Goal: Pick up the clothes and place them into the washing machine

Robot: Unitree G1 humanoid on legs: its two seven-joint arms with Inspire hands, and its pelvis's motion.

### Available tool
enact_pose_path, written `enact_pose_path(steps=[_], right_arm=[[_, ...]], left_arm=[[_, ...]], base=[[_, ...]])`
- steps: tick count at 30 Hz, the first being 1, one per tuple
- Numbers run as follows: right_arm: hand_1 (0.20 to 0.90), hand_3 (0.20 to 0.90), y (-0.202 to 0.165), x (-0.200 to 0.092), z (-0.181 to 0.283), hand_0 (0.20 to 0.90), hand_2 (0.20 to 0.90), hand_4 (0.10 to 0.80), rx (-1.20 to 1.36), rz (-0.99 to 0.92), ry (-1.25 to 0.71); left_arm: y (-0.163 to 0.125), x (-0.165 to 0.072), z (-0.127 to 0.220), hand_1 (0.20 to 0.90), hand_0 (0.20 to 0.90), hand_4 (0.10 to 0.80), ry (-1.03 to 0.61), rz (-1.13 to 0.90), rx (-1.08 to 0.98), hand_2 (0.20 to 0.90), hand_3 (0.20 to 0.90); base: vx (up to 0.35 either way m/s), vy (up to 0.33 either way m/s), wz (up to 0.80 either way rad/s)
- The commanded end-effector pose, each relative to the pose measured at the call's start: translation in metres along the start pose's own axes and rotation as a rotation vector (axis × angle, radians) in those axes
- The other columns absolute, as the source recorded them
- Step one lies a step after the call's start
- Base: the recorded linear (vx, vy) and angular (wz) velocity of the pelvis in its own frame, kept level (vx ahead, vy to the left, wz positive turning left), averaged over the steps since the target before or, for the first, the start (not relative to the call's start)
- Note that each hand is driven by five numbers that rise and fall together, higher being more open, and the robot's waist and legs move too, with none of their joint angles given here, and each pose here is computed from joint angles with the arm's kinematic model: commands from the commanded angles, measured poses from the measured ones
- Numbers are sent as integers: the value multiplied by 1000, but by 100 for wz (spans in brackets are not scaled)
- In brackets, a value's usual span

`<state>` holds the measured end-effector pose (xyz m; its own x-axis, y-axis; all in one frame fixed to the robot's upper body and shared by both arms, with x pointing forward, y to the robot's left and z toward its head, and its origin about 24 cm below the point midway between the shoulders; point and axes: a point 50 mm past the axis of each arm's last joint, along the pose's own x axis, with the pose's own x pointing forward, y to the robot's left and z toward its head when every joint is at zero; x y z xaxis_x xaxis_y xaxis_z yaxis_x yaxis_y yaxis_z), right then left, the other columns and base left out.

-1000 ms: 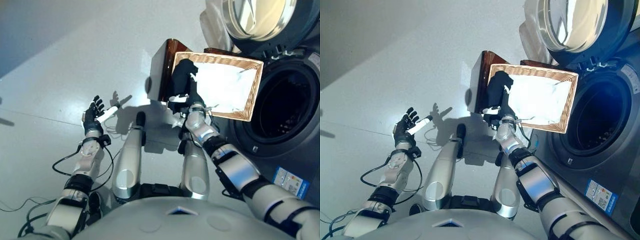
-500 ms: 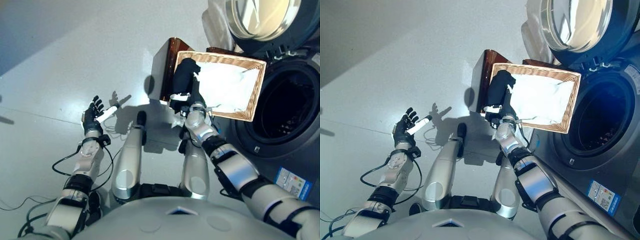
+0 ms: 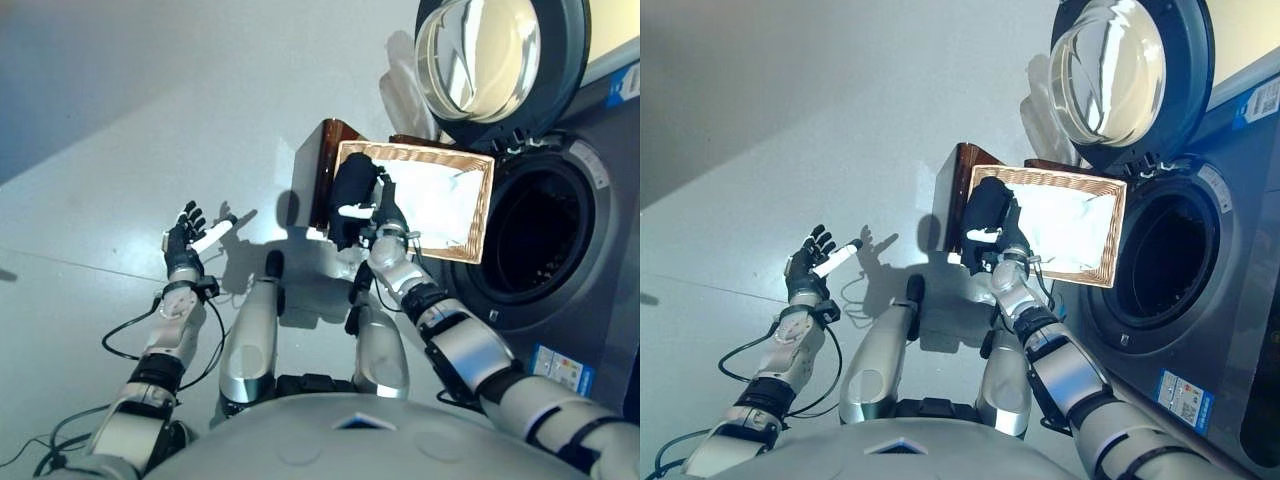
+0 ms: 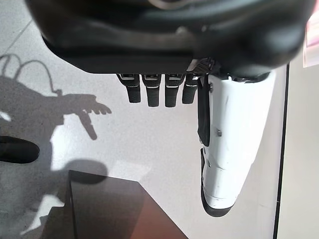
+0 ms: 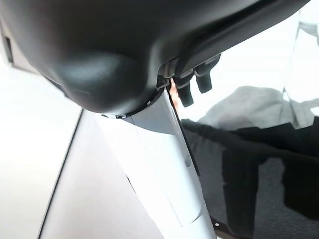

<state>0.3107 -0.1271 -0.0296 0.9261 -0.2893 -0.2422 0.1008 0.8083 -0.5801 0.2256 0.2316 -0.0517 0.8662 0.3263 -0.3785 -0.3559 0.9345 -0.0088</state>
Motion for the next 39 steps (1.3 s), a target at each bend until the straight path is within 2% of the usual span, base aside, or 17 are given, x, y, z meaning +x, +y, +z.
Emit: enact_pose_path(steps=[1,9,16,23,33,34,35,36,39], right_arm=[[900,900,-17,9,20,900,900,800,39,-72,-102],[900,900,-11,11,22,900,900,800,68,-28,-60],[900,900,-23,23,28,900,900,800,104,-4,-41],[900,900,-37,36,34,900,900,800,74,-9,6],[900,900,-39,41,42,900,900,800,-13,2,-2],[705,705,-39,41,40,705,705,661,-24,5,0],[403,403,-39,41,40,403,403,445,-28,5,1],[200,200,-39,41,39,200,200,300,-33,6,4],[200,200,-40,41,36,200,200,300,-53,4,10]], left_arm=[[5,2,20,900,900,800,-113,-3,15,900,900],[4,2,25,900,900,800,-127,-22,4,900,900],[13,3,32,900,900,800,-144,-20,24,900,900],[23,0,32,900,900,800,-135,-28,36,900,900],[17,-1,35,900,900,800,-141,-65,42,900,900],[17,-1,35,900,900,800,-140,-67,44,900,900],[17,-1,35,900,900,800,-140,-68,44,900,900],[17,-1,34,900,900,800,-137,-69,44,900,900],[16,-1,33,900,900,800,-134,-77,48,900,900]], base=[[-39,-15,2],[-58,0,9],[-22,-3,24],[25,-8,9],[-4,5,-3],[0,0,0],[0,0,0],[0,0,0],[0,0,0]])
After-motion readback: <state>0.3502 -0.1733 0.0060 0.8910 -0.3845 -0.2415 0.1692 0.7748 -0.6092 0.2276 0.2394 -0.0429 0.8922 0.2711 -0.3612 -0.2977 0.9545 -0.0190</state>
